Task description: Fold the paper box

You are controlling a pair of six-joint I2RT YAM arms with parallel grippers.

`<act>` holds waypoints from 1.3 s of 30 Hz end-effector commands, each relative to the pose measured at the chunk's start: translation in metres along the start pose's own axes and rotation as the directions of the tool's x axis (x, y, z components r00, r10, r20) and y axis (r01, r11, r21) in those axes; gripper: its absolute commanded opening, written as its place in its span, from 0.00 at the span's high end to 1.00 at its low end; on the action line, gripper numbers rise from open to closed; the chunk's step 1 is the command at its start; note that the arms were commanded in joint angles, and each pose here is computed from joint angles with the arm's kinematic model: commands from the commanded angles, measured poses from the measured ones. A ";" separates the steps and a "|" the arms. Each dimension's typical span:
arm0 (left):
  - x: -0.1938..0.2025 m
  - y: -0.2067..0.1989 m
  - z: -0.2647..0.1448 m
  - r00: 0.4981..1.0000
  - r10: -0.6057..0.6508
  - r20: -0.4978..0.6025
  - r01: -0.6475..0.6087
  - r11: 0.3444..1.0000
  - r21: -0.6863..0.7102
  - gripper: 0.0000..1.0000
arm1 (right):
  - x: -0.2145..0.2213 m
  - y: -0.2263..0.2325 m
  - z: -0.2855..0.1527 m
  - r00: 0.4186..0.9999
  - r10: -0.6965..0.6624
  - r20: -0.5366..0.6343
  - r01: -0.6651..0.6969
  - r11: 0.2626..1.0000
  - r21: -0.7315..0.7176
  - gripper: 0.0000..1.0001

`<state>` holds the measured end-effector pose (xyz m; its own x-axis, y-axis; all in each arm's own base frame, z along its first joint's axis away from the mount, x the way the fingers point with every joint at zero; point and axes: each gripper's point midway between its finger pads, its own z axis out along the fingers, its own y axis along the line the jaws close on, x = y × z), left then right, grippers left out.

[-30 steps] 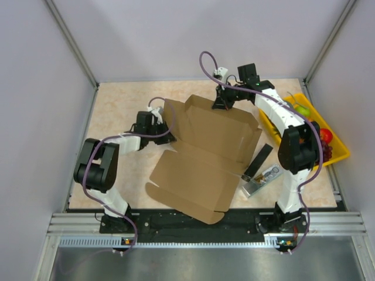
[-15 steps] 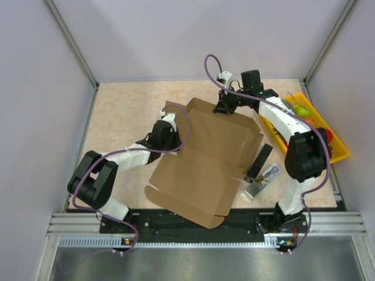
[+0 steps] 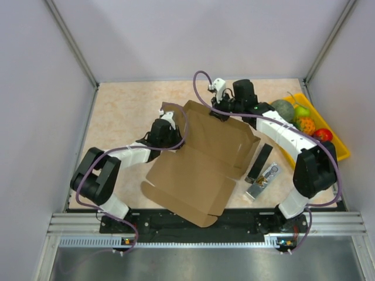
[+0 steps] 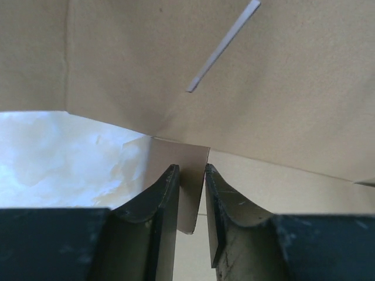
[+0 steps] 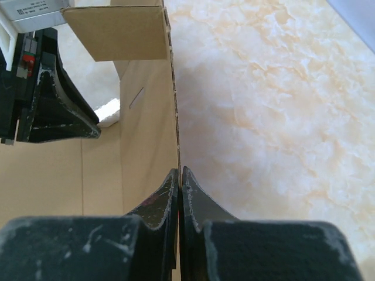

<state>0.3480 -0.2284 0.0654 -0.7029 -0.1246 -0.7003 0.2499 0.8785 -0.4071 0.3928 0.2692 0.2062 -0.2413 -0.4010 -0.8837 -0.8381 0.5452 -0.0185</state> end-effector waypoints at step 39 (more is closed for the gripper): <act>-0.134 -0.003 -0.101 0.898 0.040 0.437 -0.142 0.969 0.202 0.33 | -0.057 0.046 0.004 0.800 -0.599 0.037 0.505 0.705 0.498 1.00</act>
<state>0.3458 -0.1748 0.2054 -0.4124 -0.3682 -0.8333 0.4632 0.7029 -0.5398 0.3687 0.3116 0.2123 0.2598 -0.6773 -0.6883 -0.5306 0.4955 -0.6878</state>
